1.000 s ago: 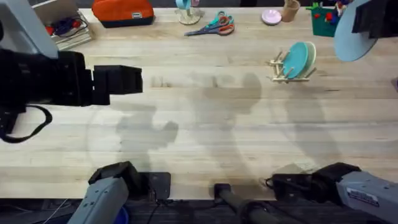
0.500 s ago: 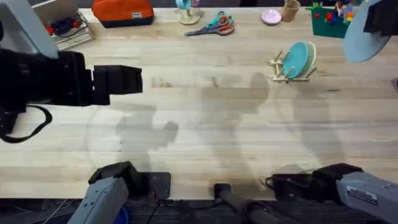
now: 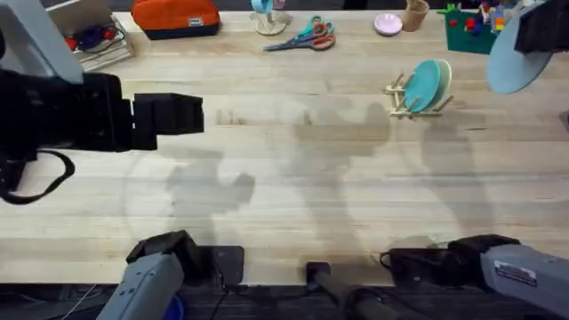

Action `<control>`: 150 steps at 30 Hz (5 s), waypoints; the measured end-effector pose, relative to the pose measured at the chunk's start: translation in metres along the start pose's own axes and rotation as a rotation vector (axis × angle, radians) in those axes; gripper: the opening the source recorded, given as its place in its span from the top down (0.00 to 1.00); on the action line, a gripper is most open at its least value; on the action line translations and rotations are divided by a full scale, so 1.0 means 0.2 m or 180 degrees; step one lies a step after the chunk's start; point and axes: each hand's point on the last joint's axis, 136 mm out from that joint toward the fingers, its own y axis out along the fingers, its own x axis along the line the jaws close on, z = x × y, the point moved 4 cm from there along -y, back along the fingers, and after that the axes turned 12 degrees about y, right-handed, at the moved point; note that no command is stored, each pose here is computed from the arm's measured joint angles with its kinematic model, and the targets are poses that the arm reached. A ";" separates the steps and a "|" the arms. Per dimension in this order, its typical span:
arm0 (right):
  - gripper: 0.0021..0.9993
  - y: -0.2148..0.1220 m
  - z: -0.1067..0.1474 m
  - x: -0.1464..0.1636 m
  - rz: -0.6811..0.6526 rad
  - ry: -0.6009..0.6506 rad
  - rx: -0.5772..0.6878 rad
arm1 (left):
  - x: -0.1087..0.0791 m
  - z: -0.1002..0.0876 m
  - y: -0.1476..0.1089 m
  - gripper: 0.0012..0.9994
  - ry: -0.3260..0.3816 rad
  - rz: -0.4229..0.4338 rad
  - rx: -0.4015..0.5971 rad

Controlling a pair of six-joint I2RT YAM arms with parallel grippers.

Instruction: Pick up the plates from the table one by one and place each into a slot on the dish rack.

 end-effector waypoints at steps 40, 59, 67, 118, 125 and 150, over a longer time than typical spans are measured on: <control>0.97 0.34 -0.08 -0.02 -0.0183 -0.0056 0.0573 | 0.00 0.00 0.00 0.01 0.0000 0.0000 0.0000; 0.97 0.54 -0.15 -0.04 -0.0196 0.0045 0.0695 | 0.00 0.00 0.00 0.01 -0.0001 0.0001 0.0002; 0.97 0.56 -0.19 -0.03 -0.0226 0.0035 0.0579 | 0.00 0.00 0.00 0.01 -0.0001 0.0001 0.0002; 0.91 0.96 -0.13 0.06 -0.0156 -0.0075 0.1115 | 0.00 0.00 0.00 0.01 -0.0001 0.0001 0.0002; 0.82 0.96 -0.14 0.07 -0.0159 -0.0082 0.1106 | 0.00 0.00 0.00 0.01 -0.0001 0.0001 0.0002; 0.60 0.93 -0.15 0.06 -0.0172 -0.0070 0.1033 | 0.00 0.00 0.00 0.01 -0.0002 0.0001 0.0002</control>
